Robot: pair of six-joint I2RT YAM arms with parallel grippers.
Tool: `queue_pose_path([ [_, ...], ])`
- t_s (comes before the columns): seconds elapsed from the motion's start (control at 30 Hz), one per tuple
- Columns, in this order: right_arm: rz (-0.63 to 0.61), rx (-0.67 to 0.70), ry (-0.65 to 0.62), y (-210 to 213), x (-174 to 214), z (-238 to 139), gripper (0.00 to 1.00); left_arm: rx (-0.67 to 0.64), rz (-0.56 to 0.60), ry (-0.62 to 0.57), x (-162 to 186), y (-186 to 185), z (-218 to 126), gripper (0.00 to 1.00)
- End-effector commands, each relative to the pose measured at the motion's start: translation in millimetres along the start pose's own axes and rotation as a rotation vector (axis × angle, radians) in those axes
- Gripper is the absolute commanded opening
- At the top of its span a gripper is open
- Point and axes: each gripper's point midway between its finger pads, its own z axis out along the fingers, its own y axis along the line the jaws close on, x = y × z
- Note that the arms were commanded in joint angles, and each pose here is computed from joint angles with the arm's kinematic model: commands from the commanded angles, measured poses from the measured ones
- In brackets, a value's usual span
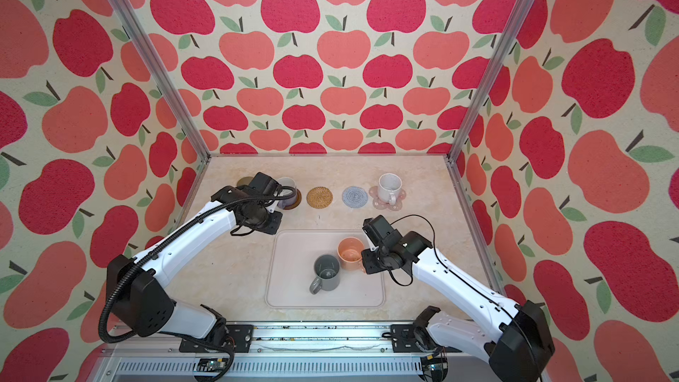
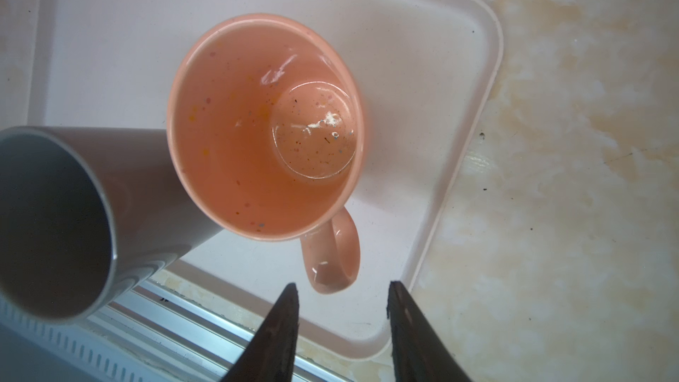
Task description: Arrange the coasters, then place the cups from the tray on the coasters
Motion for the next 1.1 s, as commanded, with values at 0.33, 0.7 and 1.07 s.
queue_pose_path([
  [0.33,-0.101,0.014,0.067,3.8,4.8,18.6,0.45,0.003,0.008,-0.022,-22.0,1.6,-3.2,0.33],
  [0.7,-0.124,0.013,0.076,7.8,-4.5,28.5,0.44,0.003,-0.011,-0.031,-24.2,4.3,-0.8,0.33],
  [1.07,-0.130,0.016,0.072,9.8,-11.4,33.7,0.44,0.006,-0.057,-0.055,-10.3,14.7,-5.3,0.33],
])
